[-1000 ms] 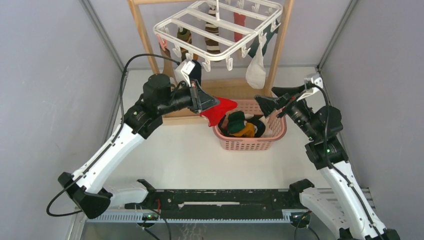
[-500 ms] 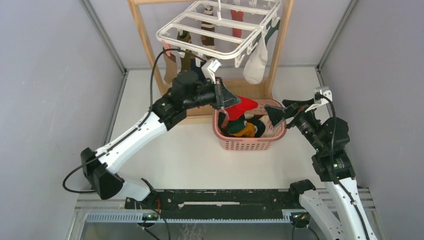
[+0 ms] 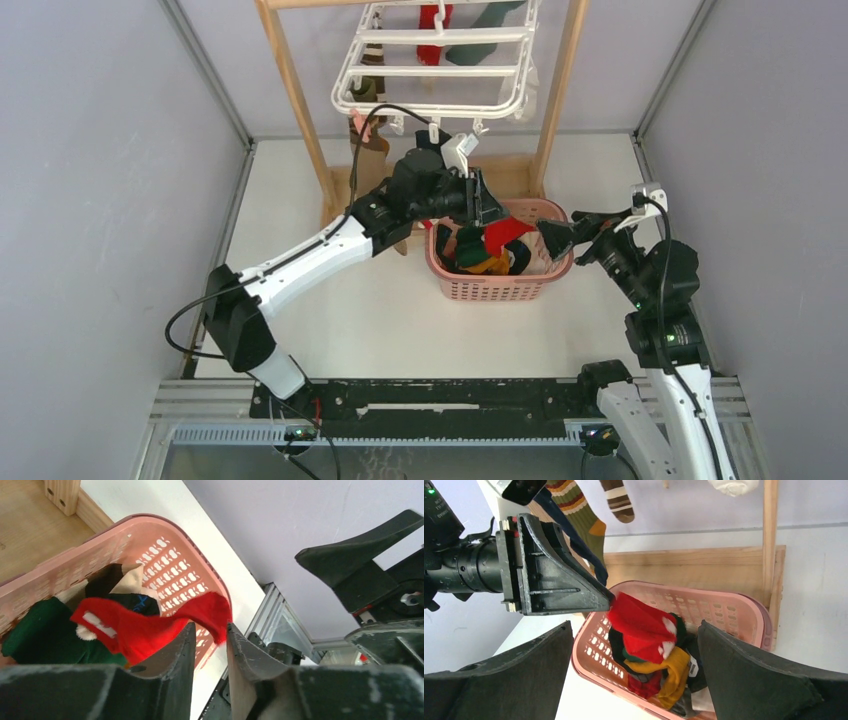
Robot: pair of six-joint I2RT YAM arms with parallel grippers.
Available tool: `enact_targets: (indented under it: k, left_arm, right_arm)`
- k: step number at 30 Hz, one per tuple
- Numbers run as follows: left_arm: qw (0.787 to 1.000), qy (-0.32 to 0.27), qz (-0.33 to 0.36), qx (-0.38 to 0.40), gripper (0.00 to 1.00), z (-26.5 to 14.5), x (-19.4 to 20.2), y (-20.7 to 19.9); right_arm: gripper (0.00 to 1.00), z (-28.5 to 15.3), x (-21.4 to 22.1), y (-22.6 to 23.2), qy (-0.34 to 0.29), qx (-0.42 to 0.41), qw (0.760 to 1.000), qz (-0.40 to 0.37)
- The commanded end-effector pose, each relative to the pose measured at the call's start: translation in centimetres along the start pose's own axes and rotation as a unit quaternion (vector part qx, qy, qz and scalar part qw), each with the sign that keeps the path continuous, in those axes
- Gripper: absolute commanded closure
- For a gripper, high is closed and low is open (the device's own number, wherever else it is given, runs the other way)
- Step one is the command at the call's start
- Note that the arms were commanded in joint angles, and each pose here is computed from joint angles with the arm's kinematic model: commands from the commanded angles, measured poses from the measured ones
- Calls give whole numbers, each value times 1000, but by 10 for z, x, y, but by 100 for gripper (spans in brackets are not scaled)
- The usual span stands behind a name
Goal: Remove the socks clipped to the hanger
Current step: Place the sock in the bin.
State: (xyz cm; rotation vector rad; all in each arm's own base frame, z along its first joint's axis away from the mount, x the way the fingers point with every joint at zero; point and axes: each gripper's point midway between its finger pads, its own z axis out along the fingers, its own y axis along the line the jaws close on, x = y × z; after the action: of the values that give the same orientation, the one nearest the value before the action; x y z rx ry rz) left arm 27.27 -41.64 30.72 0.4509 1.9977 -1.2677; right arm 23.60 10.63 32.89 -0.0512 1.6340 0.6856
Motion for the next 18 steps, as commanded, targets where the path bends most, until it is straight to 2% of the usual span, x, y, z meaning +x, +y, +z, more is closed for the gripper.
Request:
enact_targets:
  k: [1, 3, 6, 14, 18]
  left_arm:
    - [999, -35, 18, 15, 62, 1, -24, -19]
    - [999, -33, 20, 11, 52, 3, -21, -18]
    - [999, -30, 22, 9, 43, 3, -16, -17]
    - [998, -36, 44, 15, 28, -11, -12, -32]
    - [997, -42, 63, 13, 12, -30, -12, -47]
  right_arm:
    - [0, -3, -1, 0, -1, -5, 1000, 3]
    - [0, -3, 0, -1, 0, -5, 1000, 4]
    - [0, -2, 1, -2, 3, -6, 1000, 7]
    - [0, -1, 5, -4, 8, -8, 1000, 17]
    - [0, 2, 6, -1, 12, -16, 999, 26]
